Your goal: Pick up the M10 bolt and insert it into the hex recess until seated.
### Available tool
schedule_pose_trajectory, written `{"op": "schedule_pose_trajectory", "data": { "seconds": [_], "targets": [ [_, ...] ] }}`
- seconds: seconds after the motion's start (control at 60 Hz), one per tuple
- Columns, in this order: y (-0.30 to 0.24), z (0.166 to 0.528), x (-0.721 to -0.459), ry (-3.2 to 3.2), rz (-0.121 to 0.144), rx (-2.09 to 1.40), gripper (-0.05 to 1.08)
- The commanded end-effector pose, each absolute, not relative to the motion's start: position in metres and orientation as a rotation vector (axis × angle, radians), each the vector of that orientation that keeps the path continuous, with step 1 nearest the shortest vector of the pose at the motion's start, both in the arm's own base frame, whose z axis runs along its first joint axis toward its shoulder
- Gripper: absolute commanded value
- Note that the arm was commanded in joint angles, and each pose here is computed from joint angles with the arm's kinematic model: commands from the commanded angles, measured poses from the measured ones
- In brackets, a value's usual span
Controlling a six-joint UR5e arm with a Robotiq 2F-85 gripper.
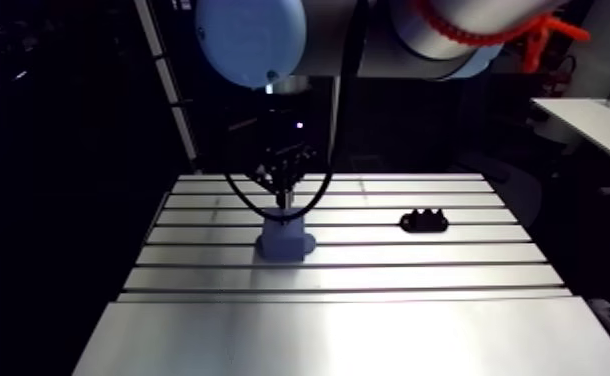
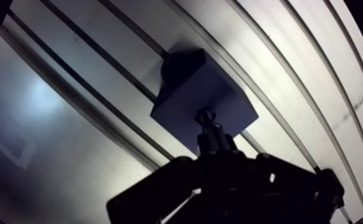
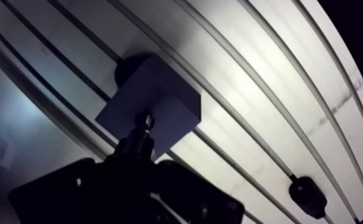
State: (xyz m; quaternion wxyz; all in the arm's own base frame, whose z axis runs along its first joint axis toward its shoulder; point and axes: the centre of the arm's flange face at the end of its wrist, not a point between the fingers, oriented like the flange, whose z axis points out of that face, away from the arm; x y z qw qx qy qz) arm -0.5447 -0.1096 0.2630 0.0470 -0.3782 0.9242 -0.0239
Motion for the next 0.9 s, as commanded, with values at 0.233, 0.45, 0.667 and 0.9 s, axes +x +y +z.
{"op": "schedule_pose_trajectory", "data": {
  "seconds": [0.233,0.45,0.667,0.9],
  "targets": [
    [-0.1102,0.2612,-0.5435,2.819,-0.084,-1.153,1.07],
    [-0.1102,0.2611,-0.5434,2.818,-0.084,-1.153,1.07],
    [-0.1102,0.2611,-0.5434,2.818,-0.084,-1.155,1.07],
    [-0.1102,0.2618,-0.5439,2.819,-0.083,-1.156,1.07]
  ]
}}
